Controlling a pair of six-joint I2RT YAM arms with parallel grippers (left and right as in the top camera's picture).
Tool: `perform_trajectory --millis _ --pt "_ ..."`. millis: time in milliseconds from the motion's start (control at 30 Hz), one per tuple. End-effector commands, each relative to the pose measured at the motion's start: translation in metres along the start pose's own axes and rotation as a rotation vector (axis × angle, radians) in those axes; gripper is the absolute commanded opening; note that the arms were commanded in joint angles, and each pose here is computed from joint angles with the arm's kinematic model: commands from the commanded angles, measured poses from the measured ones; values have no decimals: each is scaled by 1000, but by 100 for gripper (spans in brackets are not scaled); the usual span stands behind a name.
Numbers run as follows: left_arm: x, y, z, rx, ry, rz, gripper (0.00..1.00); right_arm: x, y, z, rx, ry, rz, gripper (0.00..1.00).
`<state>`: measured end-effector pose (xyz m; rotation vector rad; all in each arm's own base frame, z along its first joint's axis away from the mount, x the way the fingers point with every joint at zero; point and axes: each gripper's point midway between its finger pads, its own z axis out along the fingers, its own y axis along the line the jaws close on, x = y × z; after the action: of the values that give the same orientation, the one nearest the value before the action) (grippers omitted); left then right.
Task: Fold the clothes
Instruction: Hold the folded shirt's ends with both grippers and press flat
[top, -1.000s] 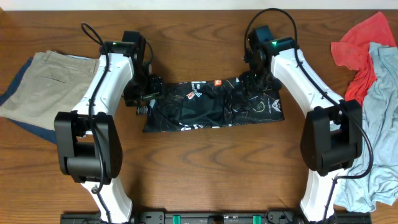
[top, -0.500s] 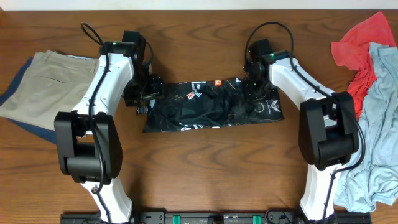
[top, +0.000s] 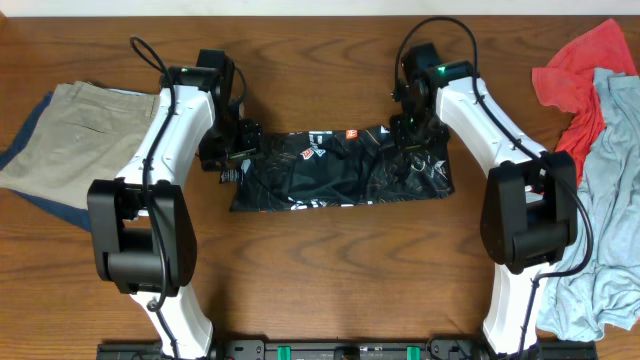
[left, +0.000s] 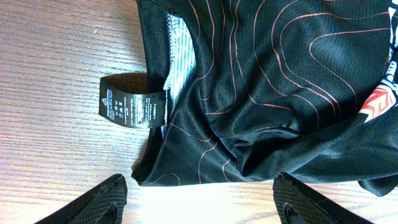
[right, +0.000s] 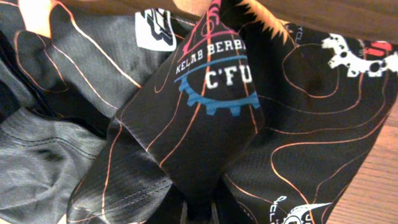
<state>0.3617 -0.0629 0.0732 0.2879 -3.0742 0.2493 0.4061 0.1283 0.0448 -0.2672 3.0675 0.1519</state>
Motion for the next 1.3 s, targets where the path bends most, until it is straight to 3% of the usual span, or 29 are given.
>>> perform_trajectory --millis 0,367,433,500,567,667,700,767,800,833,900,1200,1267 --pt "2 2 -1 -10 1 -9 77 -4 -2 -3 3 -7 0 7" --pt "2 2 -1 -10 1 -9 77 3 -3 -3 9 20 -3 13" --pt "2 2 -1 -9 1 -9 77 3 -3 -3 9 22 -2 11" --pt "2 2 -1 -10 1 -9 77 4 -1 -3 -4 23 -3 1" --pt "2 2 -1 -10 0 -9 77 2 11 -3 -70 16 -29 1" --pt "1 2 -1 -8 -3 -9 77 -2 62 -12 -341 -28 -212 1" --pt "1 2 -1 -8 -3 -9 77 -3 79 -18 -428 -50 -276 4" --pt "2 2 -1 -9 -2 -9 77 -6 97 -25 -517 -88 -338 35" --pt "2 2 -1 -9 -1 -9 77 -9 99 -26 -523 -103 -346 46" --pt "2 2 -1 -9 1 -9 77 -11 101 -26 -521 -113 -353 50" --pt "3 2 -1 -10 4 -10 77 -14 99 -25 -509 -123 -350 55" --pt "4 4 -1 -23 5 -10 78 -8 62 -18 -339 -61 -226 54" --pt "3 8 -1 -46 -1 -10 84 -7 52 -23 -309 -60 -210 54"
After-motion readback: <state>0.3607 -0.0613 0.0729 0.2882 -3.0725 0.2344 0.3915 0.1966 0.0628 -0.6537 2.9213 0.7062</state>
